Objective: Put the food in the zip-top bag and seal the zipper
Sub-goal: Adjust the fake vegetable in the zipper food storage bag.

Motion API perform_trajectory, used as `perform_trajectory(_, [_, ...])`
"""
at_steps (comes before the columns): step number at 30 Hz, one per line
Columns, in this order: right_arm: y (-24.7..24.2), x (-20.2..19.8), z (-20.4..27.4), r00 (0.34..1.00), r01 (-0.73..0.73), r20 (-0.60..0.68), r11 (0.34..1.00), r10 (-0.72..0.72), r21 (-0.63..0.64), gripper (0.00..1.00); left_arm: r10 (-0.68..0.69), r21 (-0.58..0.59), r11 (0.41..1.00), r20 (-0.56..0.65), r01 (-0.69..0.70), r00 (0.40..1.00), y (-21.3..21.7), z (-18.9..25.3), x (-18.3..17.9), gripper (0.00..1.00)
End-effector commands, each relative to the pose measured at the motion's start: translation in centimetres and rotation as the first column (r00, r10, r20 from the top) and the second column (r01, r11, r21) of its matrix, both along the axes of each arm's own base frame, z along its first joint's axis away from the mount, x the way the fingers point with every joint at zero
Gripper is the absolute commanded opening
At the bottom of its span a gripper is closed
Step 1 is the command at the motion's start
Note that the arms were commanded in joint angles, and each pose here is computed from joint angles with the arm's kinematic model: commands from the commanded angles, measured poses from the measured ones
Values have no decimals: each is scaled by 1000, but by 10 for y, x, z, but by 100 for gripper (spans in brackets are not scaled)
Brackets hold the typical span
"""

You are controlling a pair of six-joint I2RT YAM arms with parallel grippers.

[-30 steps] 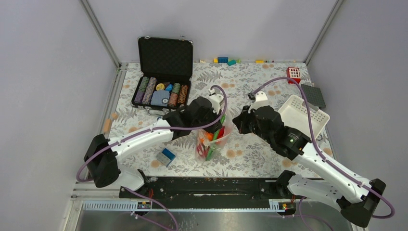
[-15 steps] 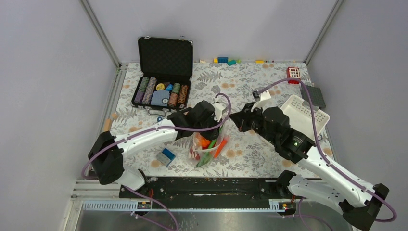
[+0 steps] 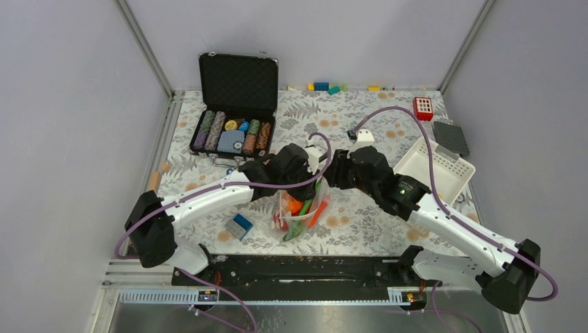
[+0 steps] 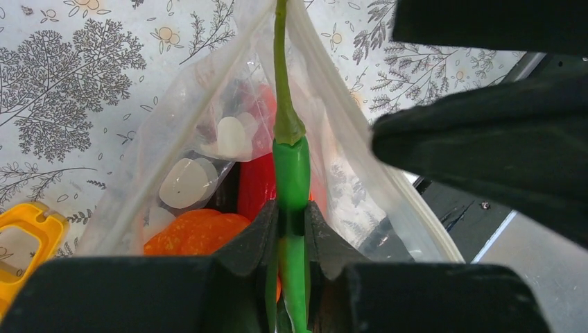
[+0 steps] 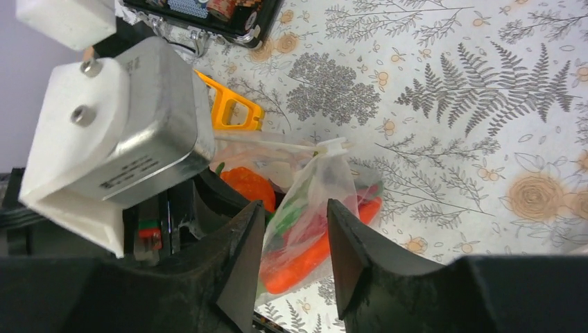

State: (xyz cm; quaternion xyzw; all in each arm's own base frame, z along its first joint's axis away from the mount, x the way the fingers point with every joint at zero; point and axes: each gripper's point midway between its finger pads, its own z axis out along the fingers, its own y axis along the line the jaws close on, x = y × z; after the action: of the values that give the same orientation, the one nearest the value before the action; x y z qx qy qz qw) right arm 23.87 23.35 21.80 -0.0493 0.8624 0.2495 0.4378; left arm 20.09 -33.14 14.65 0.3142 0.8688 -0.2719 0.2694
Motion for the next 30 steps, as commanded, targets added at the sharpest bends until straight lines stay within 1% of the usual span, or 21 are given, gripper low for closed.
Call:
perform_trajectory(1, [21,11,23,999,36,-3,988,-36,152,47,-7,-83,996,25,9,1000,-9,23,-1,0])
perform_trajectory(4, [25,12,12,998,54,-46,985,-48,163,48,-6,-86,996,27,8,1000,-9,22,-1,0])
perform_trajectory(7, [25,9,-3,994,64,-102,989,-50,134,47,3,-82,997,34,0,999,-7,22,1,0])
perform_trajectory(10, [24,0,-22,984,61,-172,994,-44,95,42,11,-83,996,41,-7,999,-6,23,2,0])
perform_trajectory(11, [23,-3,-27,981,58,-190,995,-41,87,38,15,-83,996,42,-11,999,-6,22,2,0])
perform_trajectory(13, [28,-10,-32,976,29,-217,995,-7,96,22,18,-84,996,44,-15,999,-6,22,3,0])
perform_trajectory(14, [30,-13,-32,976,19,-219,995,3,101,13,20,-83,996,44,-16,999,-5,22,3,0])
perform_trajectory(16, [31,-15,-27,980,7,-200,995,13,101,1,25,-80,997,49,-21,998,-5,21,5,0])
perform_trajectory(17, [30,-14,-23,983,9,-186,995,10,102,0,32,-73,997,50,-28,998,-4,20,5,0])
perform_trajectory(21, [19,-7,-5,993,35,-114,996,-26,82,0,50,-31,998,53,-48,997,6,12,5,0])
perform_trajectory(24, [9,0,8,996,70,-56,995,-66,66,0,20,-13,1000,21,-20,1000,13,4,-7,0])
perform_trajectory(27, [0,6,24,995,101,14,992,-103,78,0,5,11,1000,-17,-5,1000,21,-8,-20,0])
perform_trajectory(30, [8,6,46,994,34,95,990,-47,137,0,-6,19,1000,-50,7,999,21,-15,-28,0])
